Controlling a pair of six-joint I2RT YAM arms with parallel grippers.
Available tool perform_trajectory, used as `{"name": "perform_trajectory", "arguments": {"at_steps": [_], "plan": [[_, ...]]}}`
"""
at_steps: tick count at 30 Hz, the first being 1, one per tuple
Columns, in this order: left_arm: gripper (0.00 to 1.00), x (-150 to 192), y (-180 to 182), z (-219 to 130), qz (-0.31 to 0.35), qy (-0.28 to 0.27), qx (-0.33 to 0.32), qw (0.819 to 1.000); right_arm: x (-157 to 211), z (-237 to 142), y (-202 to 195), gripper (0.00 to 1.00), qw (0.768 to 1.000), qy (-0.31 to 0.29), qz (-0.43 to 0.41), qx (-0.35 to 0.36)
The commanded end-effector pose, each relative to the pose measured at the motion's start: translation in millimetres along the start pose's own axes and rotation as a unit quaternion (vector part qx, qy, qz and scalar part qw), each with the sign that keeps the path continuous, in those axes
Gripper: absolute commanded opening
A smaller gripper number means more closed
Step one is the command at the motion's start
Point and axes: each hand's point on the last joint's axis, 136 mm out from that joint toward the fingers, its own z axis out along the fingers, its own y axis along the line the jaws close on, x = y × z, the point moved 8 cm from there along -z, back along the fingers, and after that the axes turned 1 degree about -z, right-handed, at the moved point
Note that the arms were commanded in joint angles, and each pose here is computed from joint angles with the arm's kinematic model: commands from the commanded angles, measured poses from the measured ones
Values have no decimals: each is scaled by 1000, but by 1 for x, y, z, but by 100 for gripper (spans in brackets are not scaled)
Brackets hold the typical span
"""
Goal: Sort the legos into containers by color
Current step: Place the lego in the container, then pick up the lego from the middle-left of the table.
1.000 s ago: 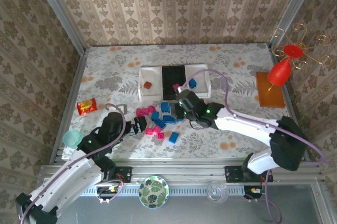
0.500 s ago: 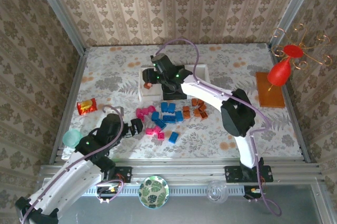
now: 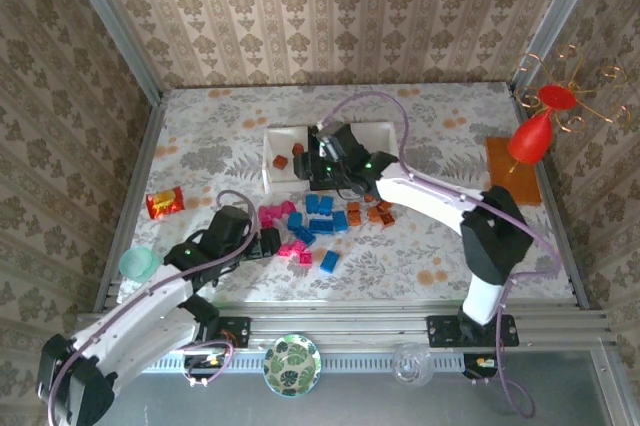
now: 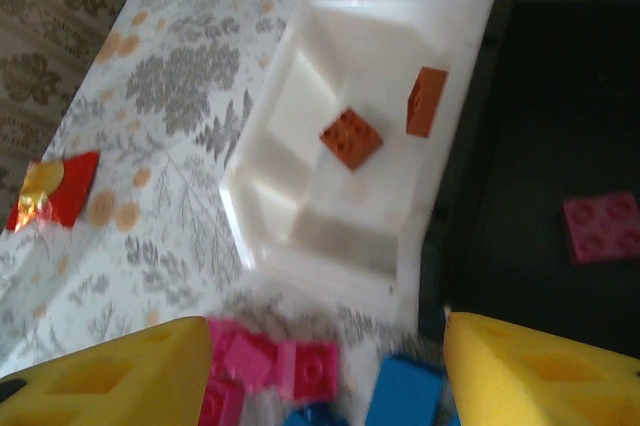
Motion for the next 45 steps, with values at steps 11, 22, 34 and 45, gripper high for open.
{"name": "perform_trajectory", "arguments": {"at_steps": [11, 22, 34, 45], "plan": [[80, 2, -35, 41, 98, 42, -24, 994, 70, -46, -43, 65, 999, 4, 29, 35], [61, 9, -38, 62, 128, 58, -74, 987, 74, -60, -49, 65, 998, -7, 26, 49], [56, 22, -23, 55, 115, 70, -118, 984, 68, -69, -50, 65, 998, -22, 27, 51], [55, 19, -15, 34, 104, 38, -119, 987, 68, -69, -50, 66, 998, -23, 32, 50]]}}
